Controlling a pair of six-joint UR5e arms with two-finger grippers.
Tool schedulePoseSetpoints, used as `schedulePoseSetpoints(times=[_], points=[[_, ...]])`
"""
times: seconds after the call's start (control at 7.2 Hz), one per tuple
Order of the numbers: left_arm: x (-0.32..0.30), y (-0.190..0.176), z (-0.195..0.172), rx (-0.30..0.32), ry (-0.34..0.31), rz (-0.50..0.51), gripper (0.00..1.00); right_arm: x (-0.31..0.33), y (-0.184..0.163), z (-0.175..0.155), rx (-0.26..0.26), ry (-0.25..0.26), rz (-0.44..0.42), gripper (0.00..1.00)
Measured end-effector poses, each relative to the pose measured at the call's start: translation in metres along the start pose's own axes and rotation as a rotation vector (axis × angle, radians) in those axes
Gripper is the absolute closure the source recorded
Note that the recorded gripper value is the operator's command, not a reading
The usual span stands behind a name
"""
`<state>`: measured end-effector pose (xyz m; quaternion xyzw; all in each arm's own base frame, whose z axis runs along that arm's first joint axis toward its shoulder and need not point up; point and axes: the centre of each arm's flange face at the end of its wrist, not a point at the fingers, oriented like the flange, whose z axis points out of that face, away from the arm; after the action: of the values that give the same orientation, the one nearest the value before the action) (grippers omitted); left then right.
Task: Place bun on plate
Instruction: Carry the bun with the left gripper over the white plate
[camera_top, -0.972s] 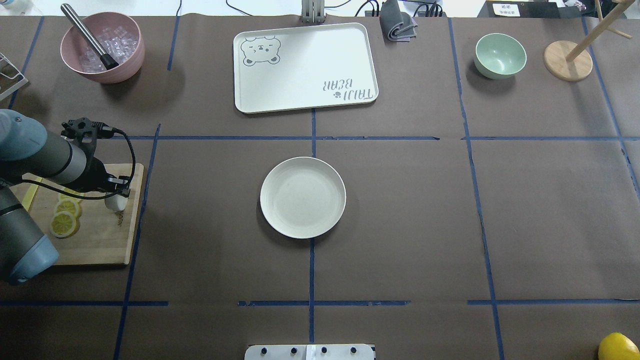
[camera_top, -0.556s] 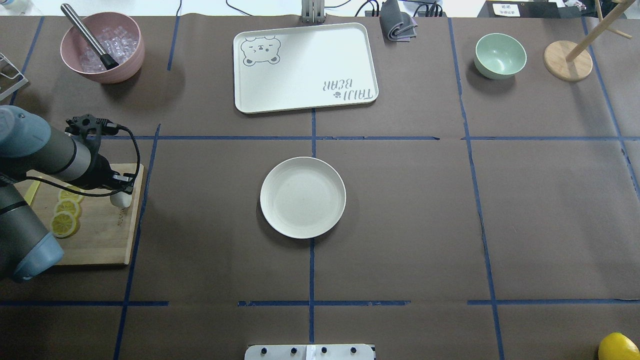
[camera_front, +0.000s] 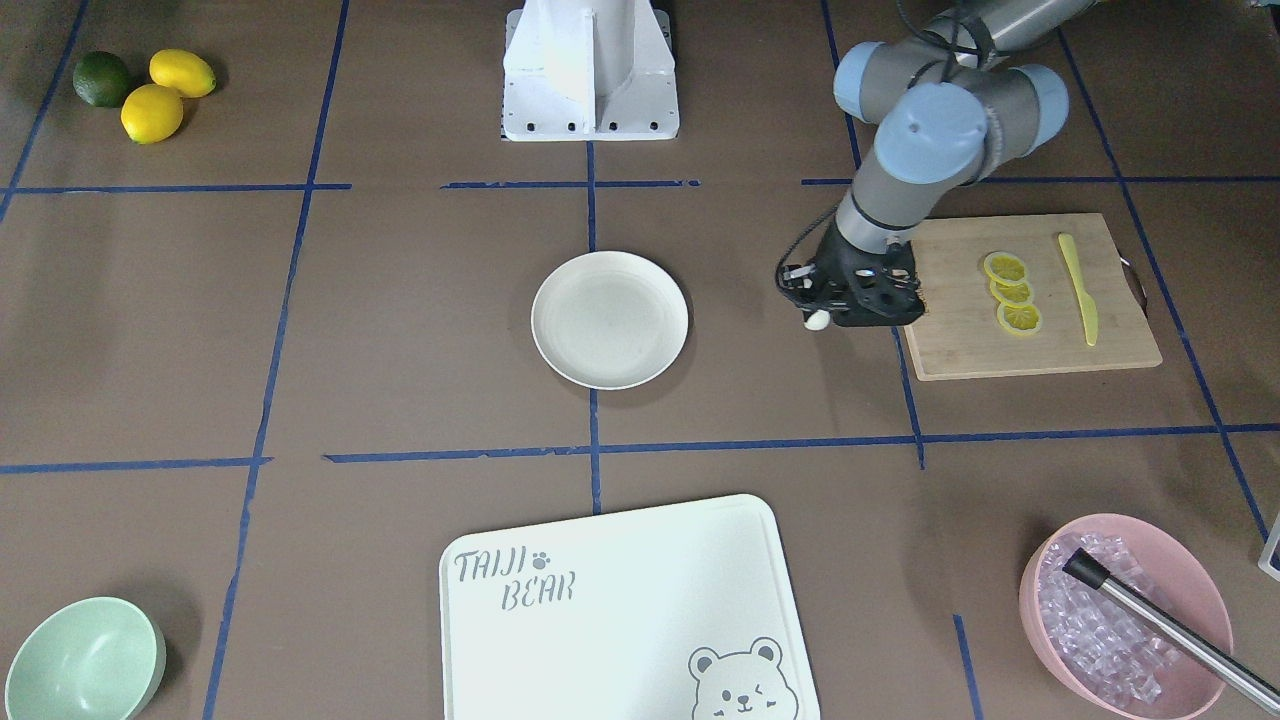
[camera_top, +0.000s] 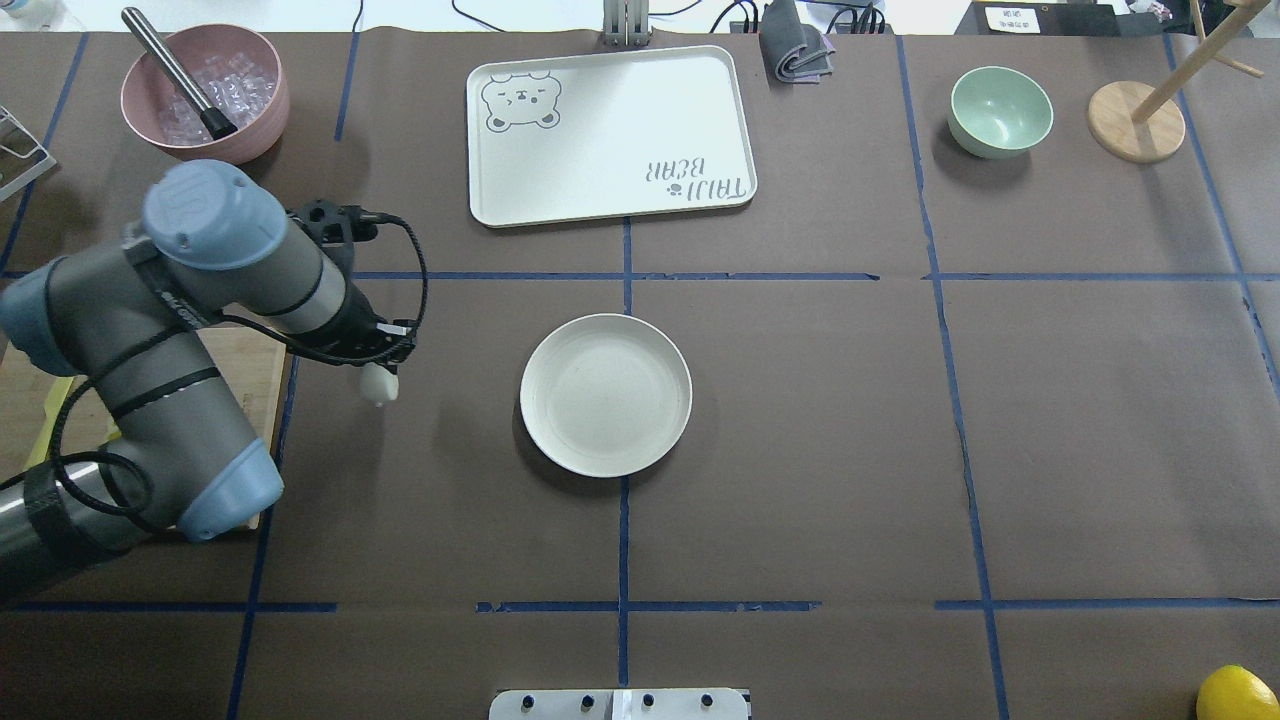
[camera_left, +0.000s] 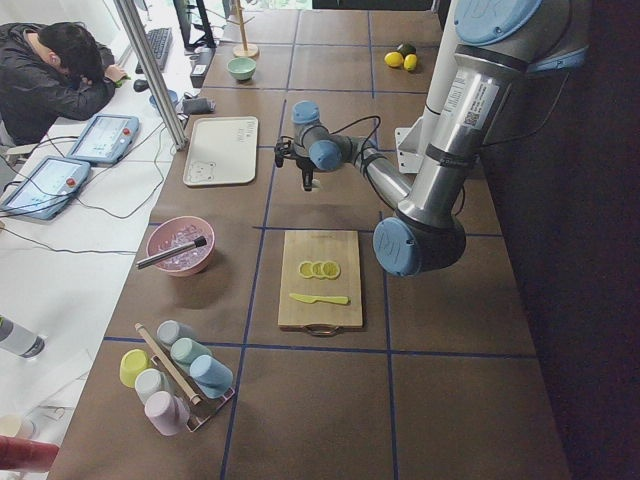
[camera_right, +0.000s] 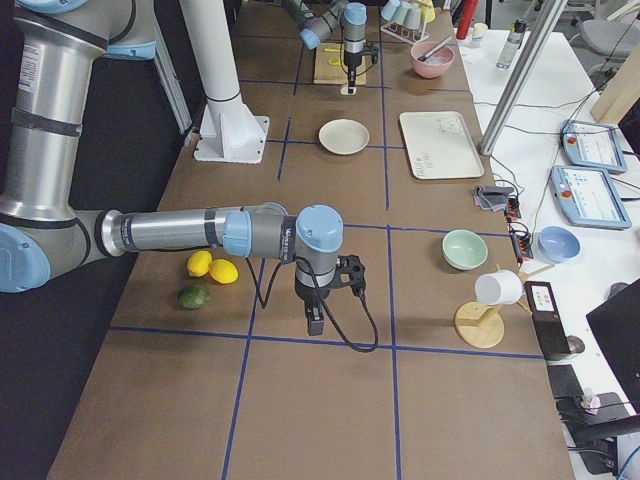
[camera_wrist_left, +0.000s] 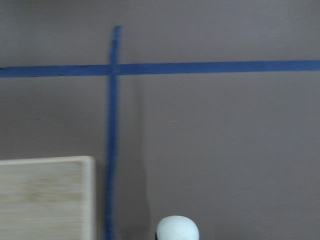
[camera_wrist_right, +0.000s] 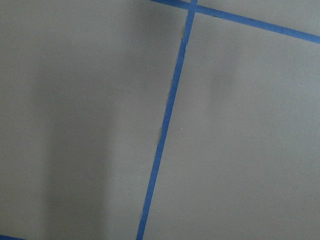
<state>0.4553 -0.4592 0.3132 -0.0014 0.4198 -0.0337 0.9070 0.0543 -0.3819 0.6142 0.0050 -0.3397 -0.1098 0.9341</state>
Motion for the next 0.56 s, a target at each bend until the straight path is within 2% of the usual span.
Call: schedulePoseSetpoints(times=[0.56], points=[[0.183, 0.025, 0.031, 0.025, 0.035, -0.155, 0.75, 0.003, 0.001, 0.003, -0.006, -0.001, 0.005, 0.00]])
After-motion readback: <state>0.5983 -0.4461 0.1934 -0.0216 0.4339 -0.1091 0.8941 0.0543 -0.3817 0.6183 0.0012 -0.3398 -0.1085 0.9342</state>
